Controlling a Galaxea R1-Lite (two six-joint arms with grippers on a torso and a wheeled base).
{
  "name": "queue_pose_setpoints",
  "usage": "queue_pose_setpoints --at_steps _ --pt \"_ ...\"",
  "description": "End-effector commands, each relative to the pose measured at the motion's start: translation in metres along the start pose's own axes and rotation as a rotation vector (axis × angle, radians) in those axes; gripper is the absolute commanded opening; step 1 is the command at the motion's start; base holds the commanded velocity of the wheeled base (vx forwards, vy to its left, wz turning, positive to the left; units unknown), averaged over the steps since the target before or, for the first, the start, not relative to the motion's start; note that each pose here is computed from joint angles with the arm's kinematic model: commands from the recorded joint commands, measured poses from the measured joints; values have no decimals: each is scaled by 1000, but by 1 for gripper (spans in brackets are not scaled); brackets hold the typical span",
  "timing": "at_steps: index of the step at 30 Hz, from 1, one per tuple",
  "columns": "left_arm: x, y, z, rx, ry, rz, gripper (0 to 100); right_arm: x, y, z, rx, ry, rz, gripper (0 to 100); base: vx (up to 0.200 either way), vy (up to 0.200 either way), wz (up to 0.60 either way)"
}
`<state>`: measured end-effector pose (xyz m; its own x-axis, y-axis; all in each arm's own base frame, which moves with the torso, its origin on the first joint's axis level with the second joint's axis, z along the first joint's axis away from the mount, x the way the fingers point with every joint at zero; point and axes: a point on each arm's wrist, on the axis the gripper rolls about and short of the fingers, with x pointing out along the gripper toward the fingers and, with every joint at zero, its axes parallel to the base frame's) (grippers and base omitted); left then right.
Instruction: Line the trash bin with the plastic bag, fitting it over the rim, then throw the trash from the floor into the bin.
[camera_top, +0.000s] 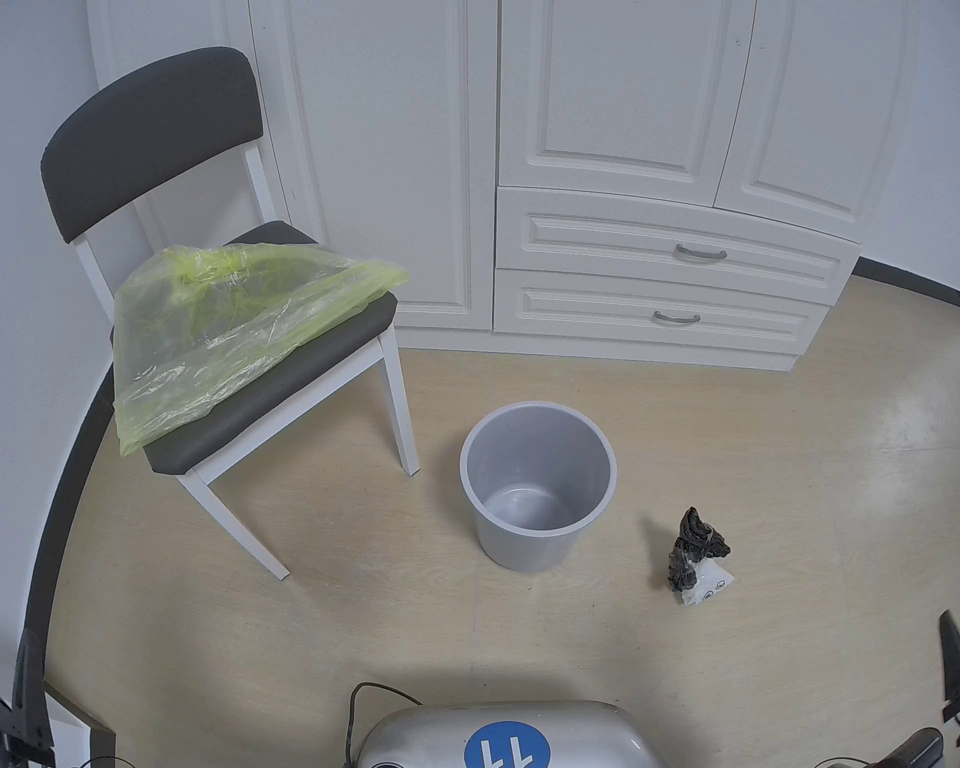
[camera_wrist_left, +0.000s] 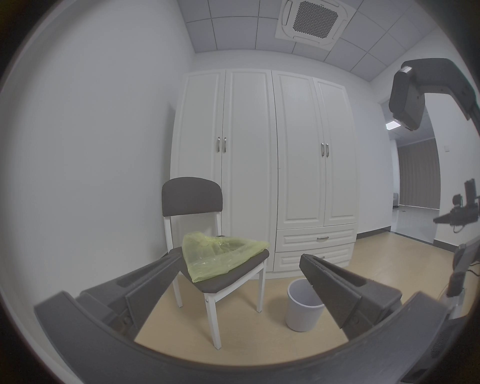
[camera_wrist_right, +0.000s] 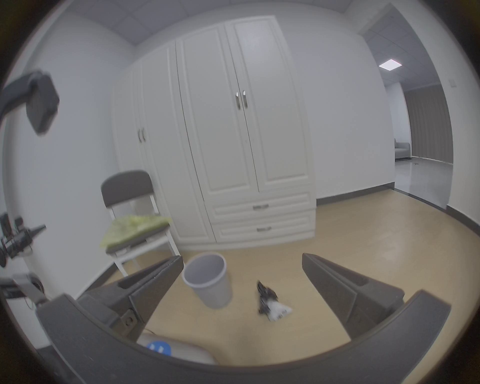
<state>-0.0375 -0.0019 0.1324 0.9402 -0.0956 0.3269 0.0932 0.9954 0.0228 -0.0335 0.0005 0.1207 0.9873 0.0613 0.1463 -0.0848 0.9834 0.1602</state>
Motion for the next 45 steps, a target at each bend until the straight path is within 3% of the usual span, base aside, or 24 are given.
queue_pose_setpoints --at_steps 1,4,8,9,10,13,15,16,21,24,29,33,38,45 --pt "11 1 45 -2 68 -48 100 18 9 68 -21 22 121 100 0 0 0" --pt "22 3 59 -5 212 -68 100 48 13 85 -131 118 158 100 0 0 0" --pt "59 5 70 -6 464 -143 100 96 20 98 -149 256 160 100 0 0 0" --pt "59 5 70 -6 464 -143 100 96 20 98 -149 256 160 100 0 0 0" --pt "87 5 70 -2 568 -146 100 126 24 102 -149 324 159 100 0 0 0" --pt "128 5 59 20 670 -108 100 162 29 98 -151 410 165 100 0 0 0" --pt "130 6 58 21 674 -103 100 163 29 98 -150 415 164 100 0 0 0" --pt "165 13 42 39 708 -4 100 189 34 90 -134 458 179 100 0 0 0" --pt "202 37 9 108 779 121 100 214 36 76 -105 432 177 100 0 0 0" --pt "209 61 -7 297 803 163 100 229 31 70 -101 403 149 100 0 0 0" --pt "226 84 -25 447 838 175 100 248 20 51 -114 458 98 100 0 0 0" --pt "238 90 -32 468 828 176 100 254 17 47 -109 458 106 100 0 0 0" --pt "253 96 -42 505 864 200 100 256 10 44 -78 473 183 100 0 0 0" --pt "266 97 -53 524 893 174 100 262 6 40 -71 489 180 100 0 0 0"
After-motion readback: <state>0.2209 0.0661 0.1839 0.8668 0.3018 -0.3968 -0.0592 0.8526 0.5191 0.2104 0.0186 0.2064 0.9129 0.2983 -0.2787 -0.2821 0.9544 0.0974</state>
